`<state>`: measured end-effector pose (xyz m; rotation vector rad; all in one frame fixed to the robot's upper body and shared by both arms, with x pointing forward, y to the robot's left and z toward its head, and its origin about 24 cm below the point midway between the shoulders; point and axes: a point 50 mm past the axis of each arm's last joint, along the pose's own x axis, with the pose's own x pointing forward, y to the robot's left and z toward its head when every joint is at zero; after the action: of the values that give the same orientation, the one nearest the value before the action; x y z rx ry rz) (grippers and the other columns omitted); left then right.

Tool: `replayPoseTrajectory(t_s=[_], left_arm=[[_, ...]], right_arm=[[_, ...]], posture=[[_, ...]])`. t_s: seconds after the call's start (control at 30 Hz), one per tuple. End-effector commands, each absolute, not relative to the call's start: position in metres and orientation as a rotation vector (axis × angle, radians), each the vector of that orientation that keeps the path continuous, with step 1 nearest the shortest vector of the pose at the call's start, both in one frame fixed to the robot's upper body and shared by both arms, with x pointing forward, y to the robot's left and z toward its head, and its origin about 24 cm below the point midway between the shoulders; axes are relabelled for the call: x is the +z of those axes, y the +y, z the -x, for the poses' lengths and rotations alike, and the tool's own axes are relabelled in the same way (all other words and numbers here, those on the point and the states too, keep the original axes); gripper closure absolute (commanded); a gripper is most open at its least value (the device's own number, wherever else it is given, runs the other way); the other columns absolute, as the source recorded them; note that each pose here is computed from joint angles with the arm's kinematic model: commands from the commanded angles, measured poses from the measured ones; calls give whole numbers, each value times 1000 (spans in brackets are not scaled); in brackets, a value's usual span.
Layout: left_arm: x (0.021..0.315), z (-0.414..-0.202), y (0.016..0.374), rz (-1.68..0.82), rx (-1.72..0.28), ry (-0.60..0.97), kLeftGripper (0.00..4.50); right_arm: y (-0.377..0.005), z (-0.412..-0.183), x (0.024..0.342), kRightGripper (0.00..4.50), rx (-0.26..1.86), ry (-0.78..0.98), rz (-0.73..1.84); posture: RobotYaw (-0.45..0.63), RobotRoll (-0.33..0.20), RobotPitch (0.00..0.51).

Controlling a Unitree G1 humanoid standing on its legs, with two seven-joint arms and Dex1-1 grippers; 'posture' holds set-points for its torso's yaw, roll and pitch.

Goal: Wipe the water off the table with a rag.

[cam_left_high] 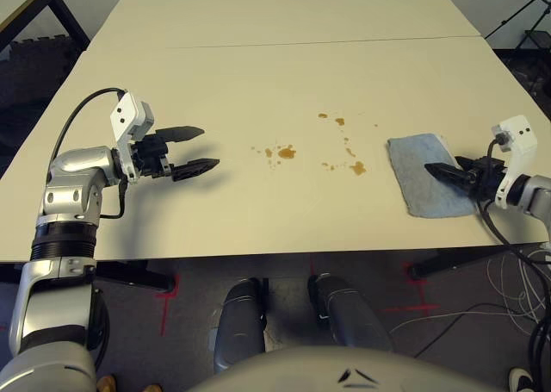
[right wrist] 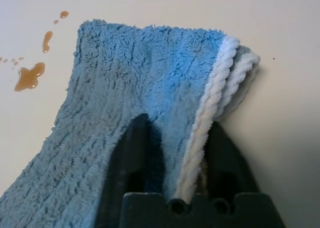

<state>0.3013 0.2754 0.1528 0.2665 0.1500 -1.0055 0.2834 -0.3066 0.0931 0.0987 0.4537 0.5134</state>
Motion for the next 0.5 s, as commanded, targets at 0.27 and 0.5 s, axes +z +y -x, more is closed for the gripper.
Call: replayPoseTrajectory(t_s=[0.27, 0.5], left_arm=[[153, -300, 278, -282, -997, 163, 0], [151, -302, 277, -285, -1002, 166, 0]], right_arm=[[-295, -289, 96, 4495, 481, 394, -214], [-281, -289, 97, 4495, 421, 400, -232]], posture=[[-161, 0, 178], [-168, 0, 174]])
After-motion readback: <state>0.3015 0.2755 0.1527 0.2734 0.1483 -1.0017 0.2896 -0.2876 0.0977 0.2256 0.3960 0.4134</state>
